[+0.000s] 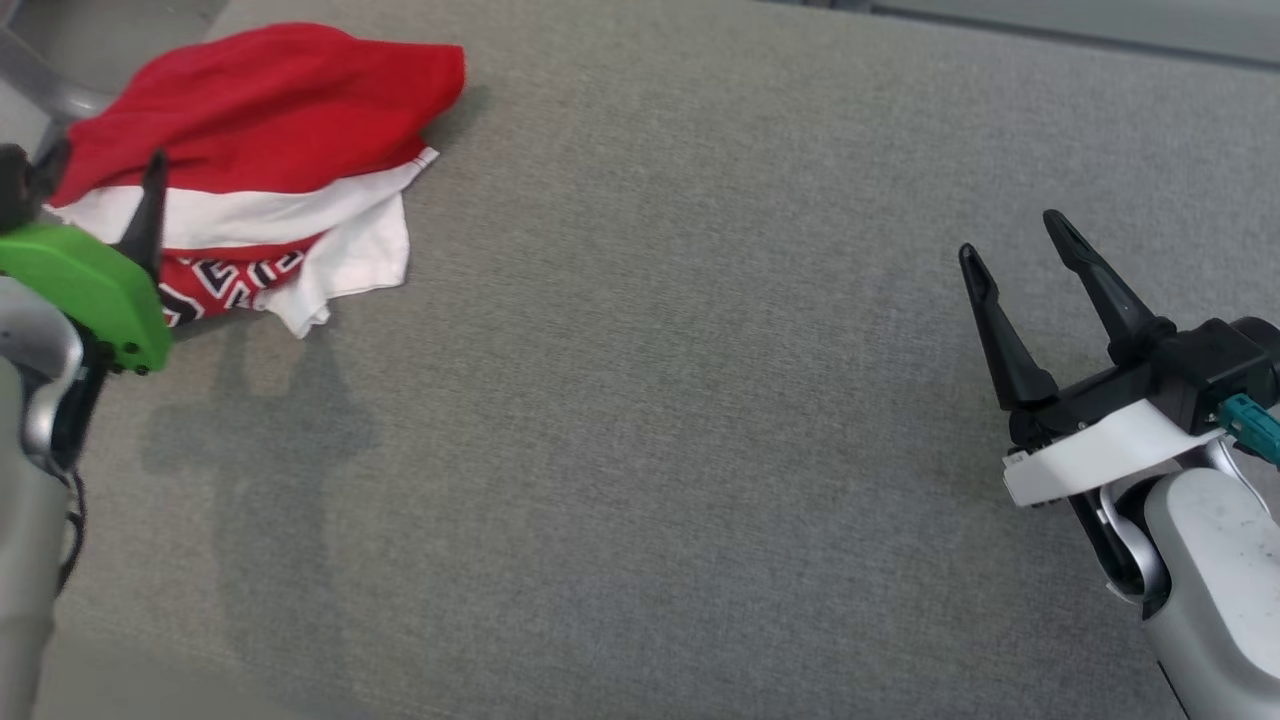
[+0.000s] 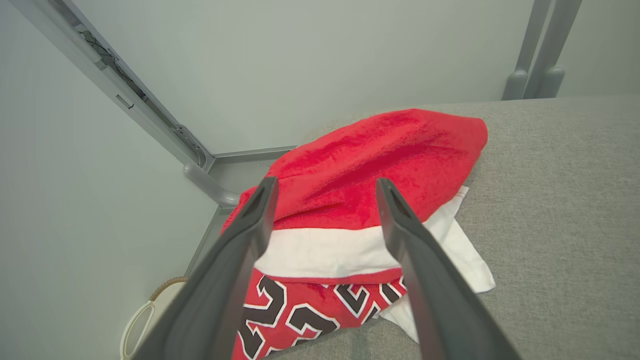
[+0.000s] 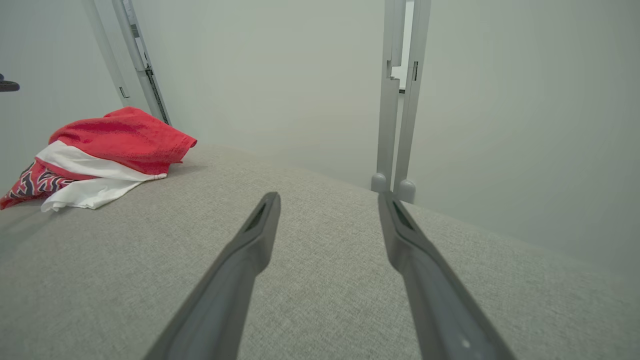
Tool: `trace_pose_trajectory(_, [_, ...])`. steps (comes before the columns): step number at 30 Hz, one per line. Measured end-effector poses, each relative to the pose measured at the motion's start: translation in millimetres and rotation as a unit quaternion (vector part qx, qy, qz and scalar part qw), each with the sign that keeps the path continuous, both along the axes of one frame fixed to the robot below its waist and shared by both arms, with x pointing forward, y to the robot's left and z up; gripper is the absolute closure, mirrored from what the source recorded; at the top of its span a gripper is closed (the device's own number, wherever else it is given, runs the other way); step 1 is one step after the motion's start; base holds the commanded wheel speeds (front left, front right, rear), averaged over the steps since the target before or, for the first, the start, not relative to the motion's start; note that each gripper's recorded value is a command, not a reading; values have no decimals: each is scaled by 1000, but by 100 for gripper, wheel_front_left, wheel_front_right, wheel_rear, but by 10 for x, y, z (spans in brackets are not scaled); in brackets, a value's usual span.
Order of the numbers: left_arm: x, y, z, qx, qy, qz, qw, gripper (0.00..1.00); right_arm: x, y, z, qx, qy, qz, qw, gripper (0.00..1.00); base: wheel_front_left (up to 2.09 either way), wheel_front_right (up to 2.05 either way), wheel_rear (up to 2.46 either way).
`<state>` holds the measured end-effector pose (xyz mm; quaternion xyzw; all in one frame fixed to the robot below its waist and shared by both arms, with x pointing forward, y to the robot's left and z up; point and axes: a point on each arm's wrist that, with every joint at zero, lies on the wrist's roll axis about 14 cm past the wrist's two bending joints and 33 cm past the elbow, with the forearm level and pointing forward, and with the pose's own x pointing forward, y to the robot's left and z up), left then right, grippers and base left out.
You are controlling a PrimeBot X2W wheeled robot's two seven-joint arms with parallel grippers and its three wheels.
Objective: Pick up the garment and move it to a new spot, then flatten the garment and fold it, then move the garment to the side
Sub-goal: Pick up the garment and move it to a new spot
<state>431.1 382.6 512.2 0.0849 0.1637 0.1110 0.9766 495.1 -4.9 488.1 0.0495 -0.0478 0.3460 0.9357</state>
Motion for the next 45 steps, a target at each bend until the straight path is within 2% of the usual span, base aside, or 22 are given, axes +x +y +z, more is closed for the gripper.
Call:
trace_pose_trajectory(4, [270,233,-225,14,54,13,998,0,73,-155,-319,-8,32,-16,999,0,0,0,0])
trace_pose_trajectory(8, [525,184,-638,15,114,-1,993,0,99,-411,-575,-22,57,-40,997,0,0,0,0])
trace_pose_trajectory(11, [699,150,-818,6,132,-5,991,0,122,-578,-712,-32,70,-57,995,0,0,0,0])
trace_pose_trajectory(18, [902,302,-1087,34,164,18,986,0,78,-859,-896,-50,90,-83,991,0,0,0,0])
trace_pose_trajectory(19, [927,303,-1103,34,166,19,985,9,69,-887,-903,-52,91,-86,991,0,0,0,0])
trace_pose_trajectory(20, [935,297,-1130,31,172,21,984,100,55,-910,-911,-52,93,-89,990,0,0,0,0])
trace_pose_trajectory(23, [927,250,-1156,23,183,13,983,100,26,-944,-908,-53,96,-94,990,0,0,0,0])
trace_pose_trajectory(26, [1013,207,-978,28,159,-1,987,100,-18,-939,-894,-51,99,-96,989,0,0,0,0])
trace_pose_trajectory(31, [1134,140,-407,44,72,-30,996,100,-133,-899,-787,-39,102,-101,989,0,0,0,0])
trace_pose_trajectory(34, [1219,-80,17,42,4,-67,997,100,-216,-874,-681,-30,99,-105,989,0,0,0,0])
trace_pose_trajectory(38, [1194,-424,569,23,-79,-116,990,100,-389,-905,-571,-22,100,-116,988,0,0,0,0])
trace_pose_trajectory(41, [1043,-835,920,-8,-130,-168,977,100,-535,-941,-443,-18,94,-125,988,0,0,0,0])
trace_pose_trajectory(45, [713,-1331,1143,-46,-153,-218,963,100,-703,-1030,-260,-12,79,-141,987,0,0,0,0])
